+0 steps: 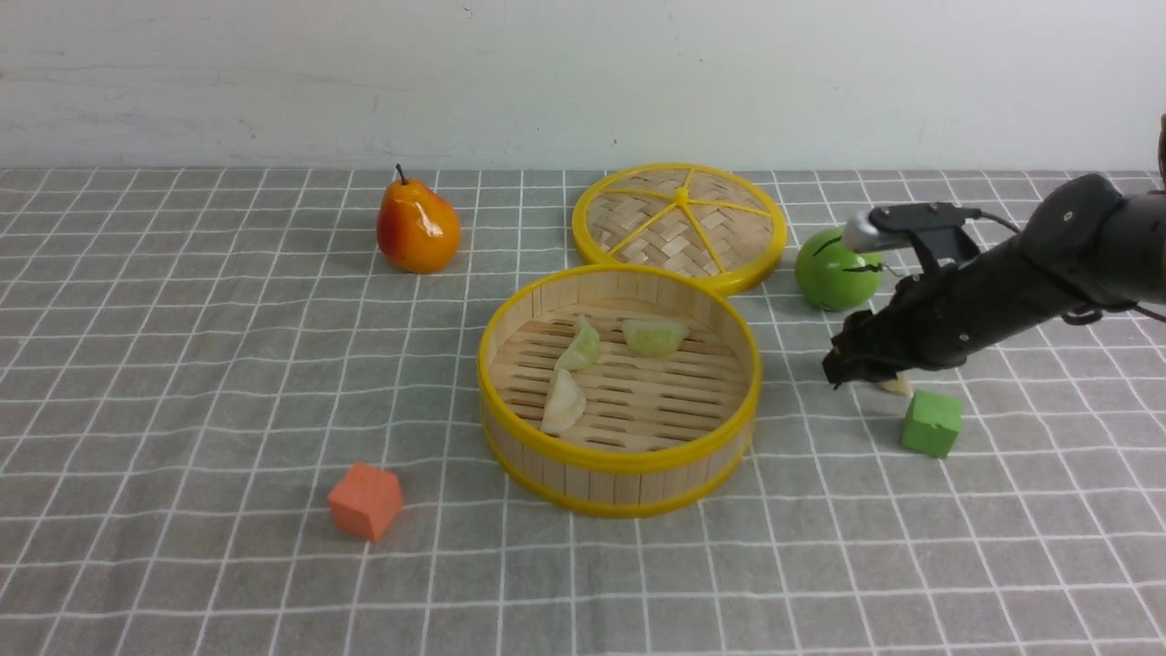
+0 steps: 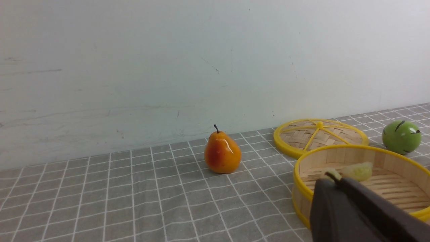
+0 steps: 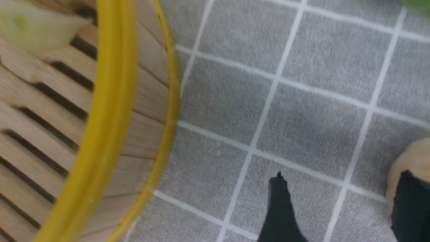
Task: Put the dumplings into the steamer on the table with the grey tablecloth.
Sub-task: 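Reach for and grasp a dumpling lying on the table beside the steamer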
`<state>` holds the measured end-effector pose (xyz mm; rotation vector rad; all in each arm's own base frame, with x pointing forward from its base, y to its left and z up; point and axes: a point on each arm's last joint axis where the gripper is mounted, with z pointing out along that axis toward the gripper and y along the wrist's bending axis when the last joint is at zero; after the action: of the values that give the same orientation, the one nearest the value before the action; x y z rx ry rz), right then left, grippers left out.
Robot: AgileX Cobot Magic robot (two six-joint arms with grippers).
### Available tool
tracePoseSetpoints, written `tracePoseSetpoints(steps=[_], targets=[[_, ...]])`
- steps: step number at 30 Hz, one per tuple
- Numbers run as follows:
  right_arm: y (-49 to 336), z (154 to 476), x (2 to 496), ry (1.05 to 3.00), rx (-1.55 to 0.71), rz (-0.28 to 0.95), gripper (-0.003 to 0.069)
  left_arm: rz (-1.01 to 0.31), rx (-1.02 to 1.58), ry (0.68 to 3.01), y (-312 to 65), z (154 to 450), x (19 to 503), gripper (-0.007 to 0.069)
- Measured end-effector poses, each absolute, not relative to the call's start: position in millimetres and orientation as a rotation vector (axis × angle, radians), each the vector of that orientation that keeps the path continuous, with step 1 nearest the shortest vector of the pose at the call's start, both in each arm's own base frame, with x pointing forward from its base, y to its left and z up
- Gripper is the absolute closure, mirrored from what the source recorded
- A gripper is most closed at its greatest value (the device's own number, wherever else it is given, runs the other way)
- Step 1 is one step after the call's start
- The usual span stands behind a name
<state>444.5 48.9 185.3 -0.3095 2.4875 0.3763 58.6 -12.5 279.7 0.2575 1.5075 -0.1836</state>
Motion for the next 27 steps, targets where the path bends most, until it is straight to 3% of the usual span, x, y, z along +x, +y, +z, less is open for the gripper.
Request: tracePoseSetpoints(steps=[3, 7, 14, 18, 24, 27], targets=[[49.4, 213.2, 448.5, 2.421, -0.33, 0.365, 0.0225, -0.174, 0.269, 1.55, -15.2, 276.9, 64.8, 0.0636], [48.4, 223.6, 452.0, 2.387, -0.347, 0.335, 0.0225, -0.165, 0.286, 1.588, -18.1, 273.9, 70.8, 0.0636], [45.7, 183.8, 462.4, 2.454, -0.322, 0.303, 0.0243, -0.153, 0.333, 1.596, -22.8, 272.6, 76.6, 0.0636], [45.1, 166.6, 464.8, 2.493, -0.293, 0.307, 0.0307, -0.155, 0.339, 1.593, -23.4, 272.7, 77.1, 0.0636], [47.0, 169.2, 461.8, 2.548, -0.238, 0.363, 0.037, -0.156, 0.342, 1.588, -23.8, 273.1, 77.0, 0.0636], [47.2, 195.6, 457.9, 2.533, -0.246, 0.365, 0.036, -0.15, 0.338, 1.597, -23.1, 272.4, 77.2, 0.0636]])
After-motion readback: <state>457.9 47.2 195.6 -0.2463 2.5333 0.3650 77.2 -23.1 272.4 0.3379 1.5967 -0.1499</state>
